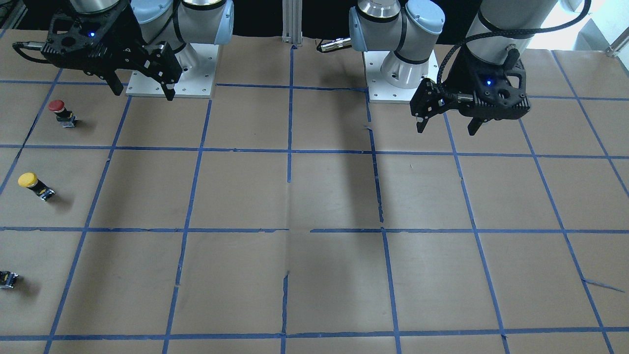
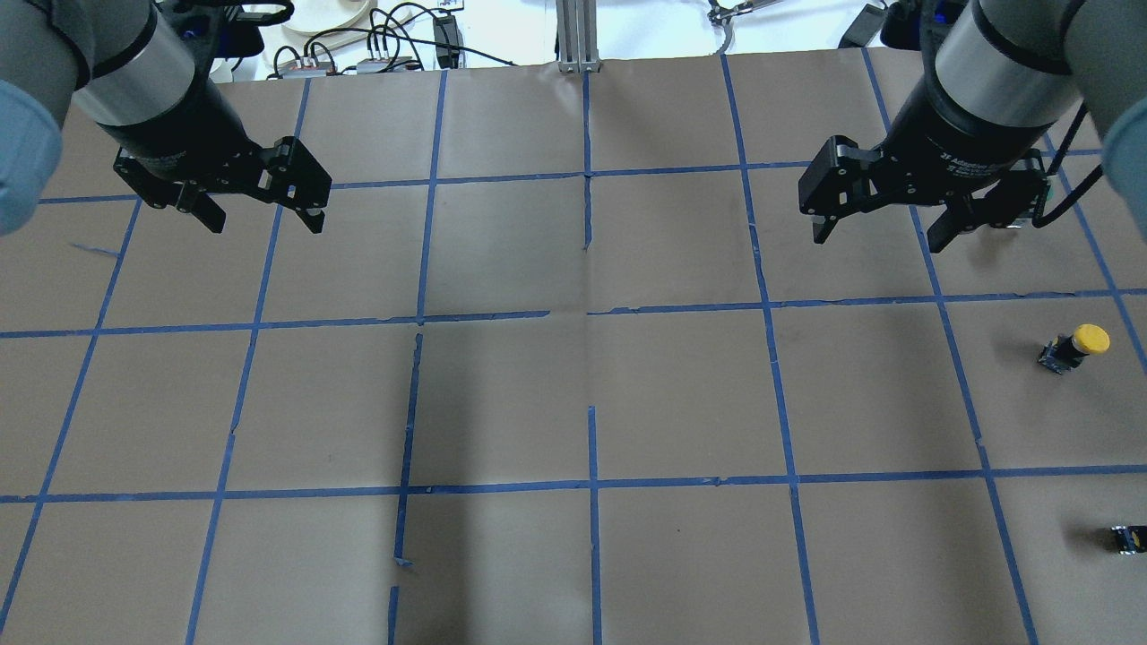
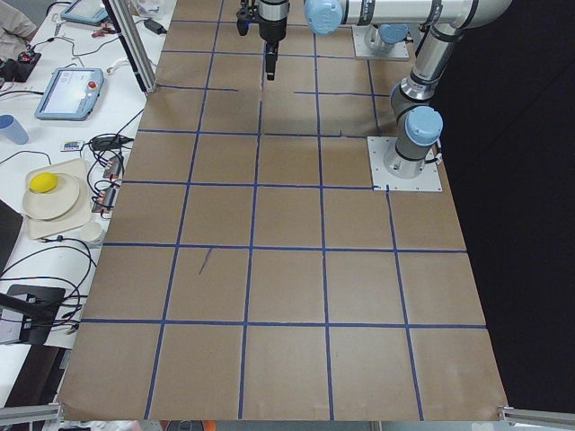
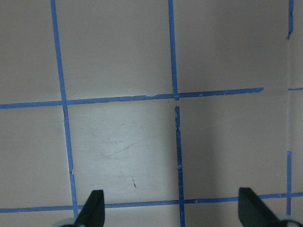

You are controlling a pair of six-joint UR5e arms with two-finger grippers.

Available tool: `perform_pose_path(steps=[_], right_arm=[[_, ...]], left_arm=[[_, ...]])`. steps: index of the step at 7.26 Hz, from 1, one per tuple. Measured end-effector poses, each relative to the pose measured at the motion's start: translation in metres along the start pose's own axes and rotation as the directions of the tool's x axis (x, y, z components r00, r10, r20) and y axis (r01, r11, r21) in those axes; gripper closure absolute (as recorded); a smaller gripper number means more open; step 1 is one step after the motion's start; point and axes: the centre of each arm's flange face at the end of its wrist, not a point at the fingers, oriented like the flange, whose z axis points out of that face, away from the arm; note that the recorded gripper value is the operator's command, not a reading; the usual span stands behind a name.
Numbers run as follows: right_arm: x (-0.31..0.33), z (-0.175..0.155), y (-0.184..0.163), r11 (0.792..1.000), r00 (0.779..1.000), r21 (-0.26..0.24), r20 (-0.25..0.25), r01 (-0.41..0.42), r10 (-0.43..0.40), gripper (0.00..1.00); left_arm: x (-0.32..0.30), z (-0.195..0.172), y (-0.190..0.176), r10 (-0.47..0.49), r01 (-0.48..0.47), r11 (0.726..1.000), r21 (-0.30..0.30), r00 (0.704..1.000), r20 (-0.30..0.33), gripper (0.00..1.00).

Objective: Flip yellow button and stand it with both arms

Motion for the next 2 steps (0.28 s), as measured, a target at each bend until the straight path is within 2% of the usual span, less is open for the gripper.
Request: perform_pose_path(steps=[2], right_arm=[[0.0003,-0.0002,-0.0004,1.0,1.0,0.003,-0.005,0.001,-0.001,0.0]], left_arm=[[0.0004,0.0006,-0.0014,-0.001,0.001,1.0,0.0,1.0,-0.003,0.0]])
